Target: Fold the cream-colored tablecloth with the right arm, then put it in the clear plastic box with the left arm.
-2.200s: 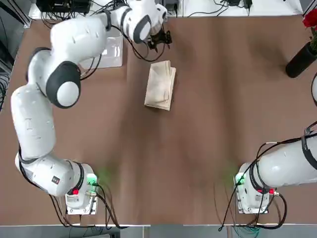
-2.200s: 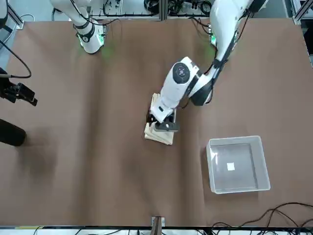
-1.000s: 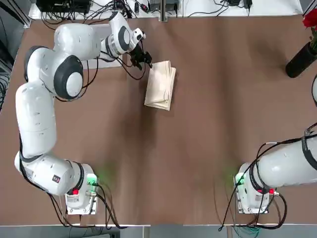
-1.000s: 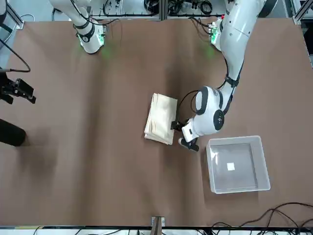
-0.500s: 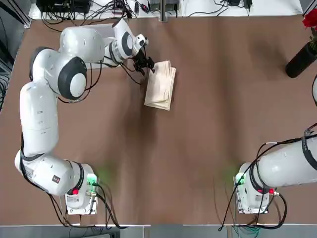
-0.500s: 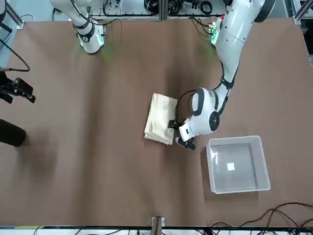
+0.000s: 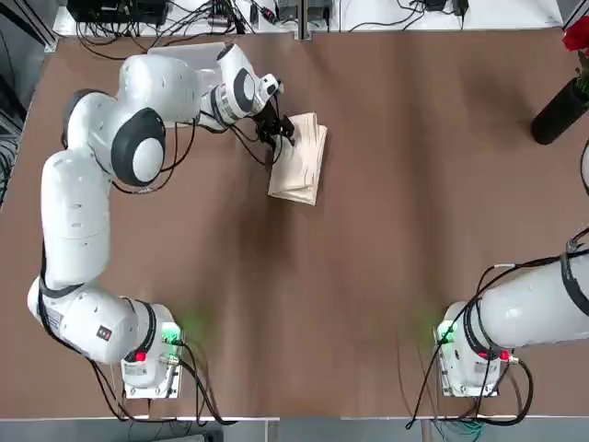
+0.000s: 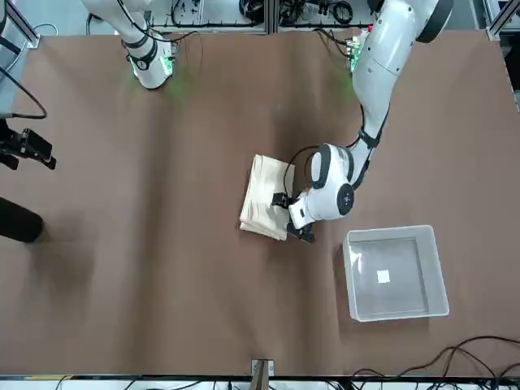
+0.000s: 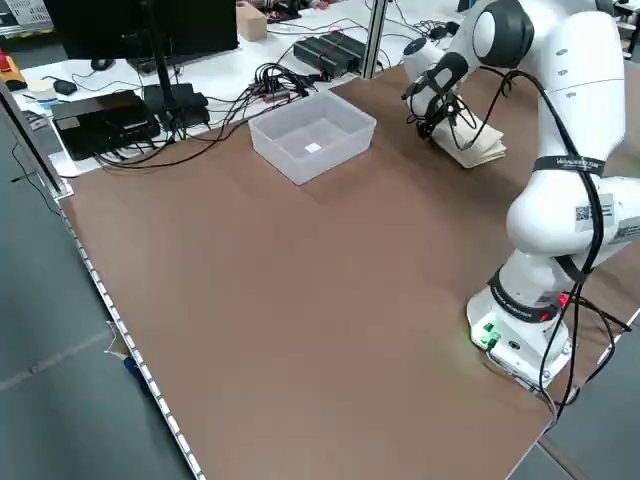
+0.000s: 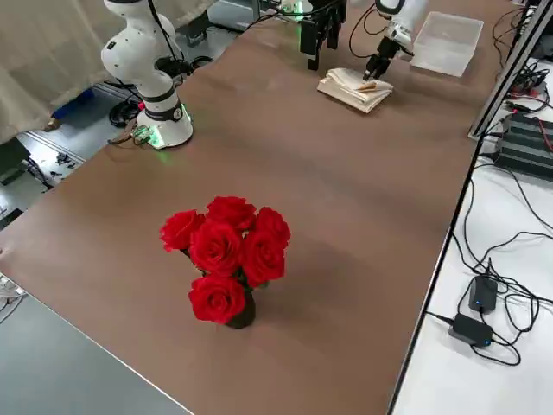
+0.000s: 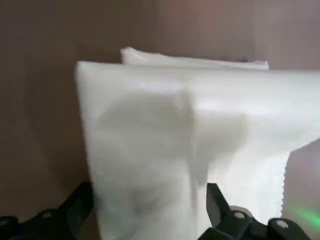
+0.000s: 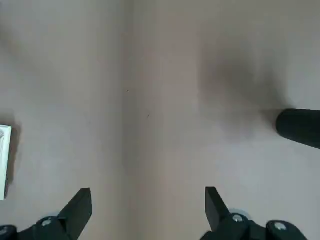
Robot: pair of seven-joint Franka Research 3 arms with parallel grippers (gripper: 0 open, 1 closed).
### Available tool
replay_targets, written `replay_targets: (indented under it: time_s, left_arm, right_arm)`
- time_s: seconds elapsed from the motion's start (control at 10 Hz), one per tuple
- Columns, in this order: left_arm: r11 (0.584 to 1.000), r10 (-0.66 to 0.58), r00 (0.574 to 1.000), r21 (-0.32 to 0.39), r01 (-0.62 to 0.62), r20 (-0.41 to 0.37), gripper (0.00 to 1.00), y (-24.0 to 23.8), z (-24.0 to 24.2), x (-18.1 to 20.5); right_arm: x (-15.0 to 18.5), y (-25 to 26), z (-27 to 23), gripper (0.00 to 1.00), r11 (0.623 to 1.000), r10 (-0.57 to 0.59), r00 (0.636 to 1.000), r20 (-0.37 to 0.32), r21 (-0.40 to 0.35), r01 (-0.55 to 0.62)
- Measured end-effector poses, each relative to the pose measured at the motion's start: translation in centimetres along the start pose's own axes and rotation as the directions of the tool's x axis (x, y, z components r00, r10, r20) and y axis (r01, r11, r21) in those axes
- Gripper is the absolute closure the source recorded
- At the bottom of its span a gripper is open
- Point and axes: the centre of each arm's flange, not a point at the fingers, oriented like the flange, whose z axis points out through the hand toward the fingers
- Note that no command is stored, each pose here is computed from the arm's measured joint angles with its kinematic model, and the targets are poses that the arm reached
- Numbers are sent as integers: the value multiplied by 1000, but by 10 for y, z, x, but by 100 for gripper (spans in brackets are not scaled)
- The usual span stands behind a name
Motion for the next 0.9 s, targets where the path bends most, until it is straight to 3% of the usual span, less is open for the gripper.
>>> replay_targets:
  time_s: [0.3,0.6,0.8,0.9]
  left_arm:
    - [1000,2,1000,-4,-2,9,13,3,6,-2]
    - [1000,-6,1000,2,6,4,35,-4,16,-3]
    - [1000,-8,1000,4,8,-1,43,-5,21,-3]
    - [1000,-8,1000,1,8,-2,57,-4,21,-3]
  right_arm:
    - [-1,1,-2,0,1000,1,1000,-1,0,-1]
    - [-1,1,-2,0,1000,1,1000,-2,0,-1]
    - [-1,1,-2,0,1000,1,1000,-1,0,-1]
    - [-1,1,-2,0,1000,2,1000,-1,0,-2]
